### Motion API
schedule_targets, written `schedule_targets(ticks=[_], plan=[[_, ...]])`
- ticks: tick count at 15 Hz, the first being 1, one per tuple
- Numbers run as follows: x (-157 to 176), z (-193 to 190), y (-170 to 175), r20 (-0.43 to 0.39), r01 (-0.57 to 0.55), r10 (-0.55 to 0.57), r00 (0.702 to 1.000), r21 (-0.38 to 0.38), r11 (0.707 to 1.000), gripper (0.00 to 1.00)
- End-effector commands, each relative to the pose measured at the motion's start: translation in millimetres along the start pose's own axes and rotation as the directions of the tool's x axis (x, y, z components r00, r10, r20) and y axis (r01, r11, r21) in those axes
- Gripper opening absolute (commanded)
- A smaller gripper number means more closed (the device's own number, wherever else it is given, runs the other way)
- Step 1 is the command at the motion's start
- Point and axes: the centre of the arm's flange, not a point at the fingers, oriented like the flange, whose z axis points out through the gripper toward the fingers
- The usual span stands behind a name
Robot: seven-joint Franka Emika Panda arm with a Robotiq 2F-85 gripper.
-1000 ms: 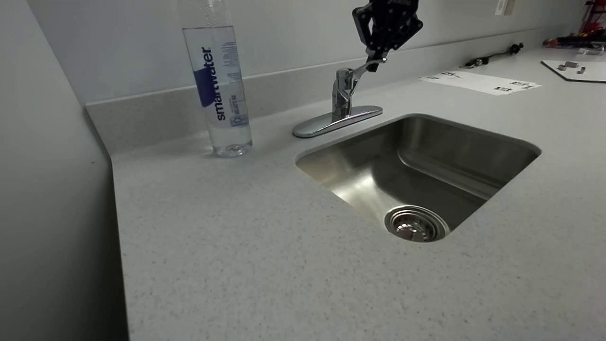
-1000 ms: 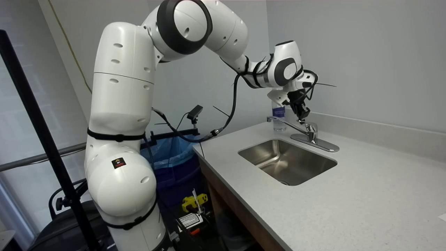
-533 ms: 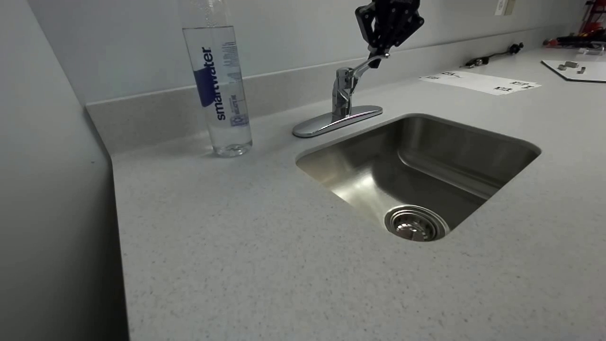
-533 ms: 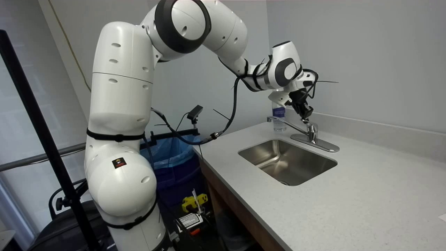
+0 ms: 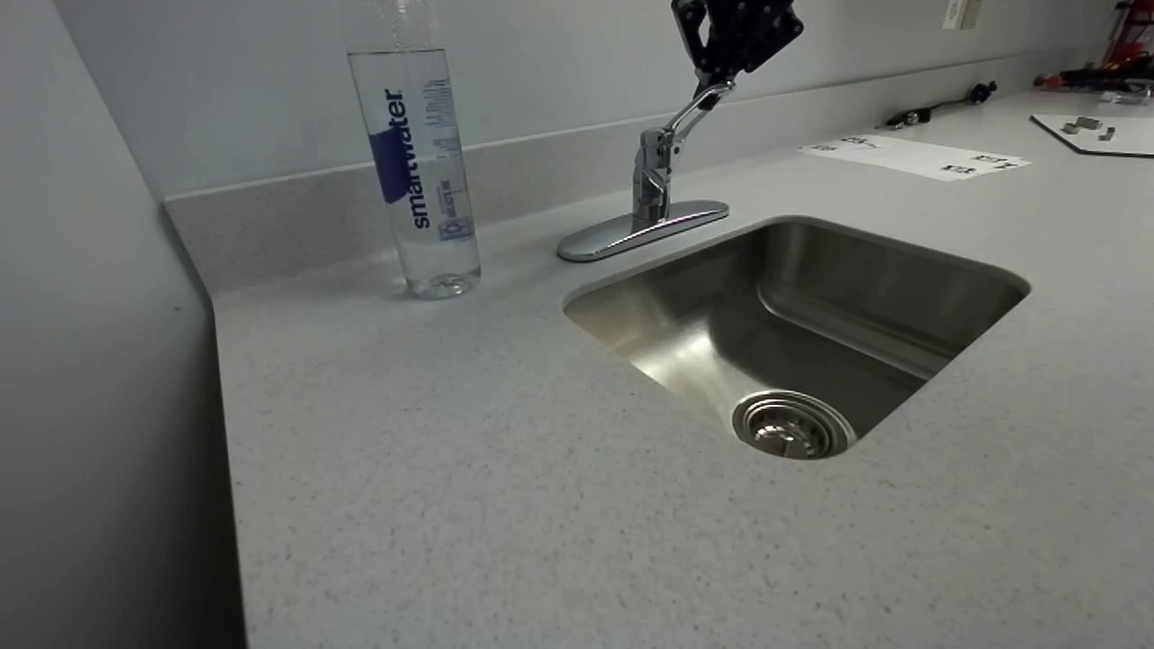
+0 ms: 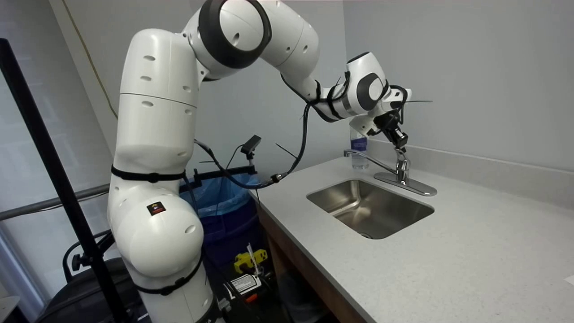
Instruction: Close and open the faucet of the sink.
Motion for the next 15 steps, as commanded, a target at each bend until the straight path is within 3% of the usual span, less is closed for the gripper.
schedule_targets(ticks=[1,4,10,15], plan=[[15,2,19,-0.073,-0.064,0.061,0.996,-0.036,0.997,0.0],[18,-1,18,-0.088,-0.103,0.101,0.991,-0.021,0.994,0.0],[51,-14,40,-0.226,-0.214,0.212,0.951,0.014,0.977,0.0],[70,-43,44,-0.159,-0.275,0.283,0.946,0.067,0.959,0.0]])
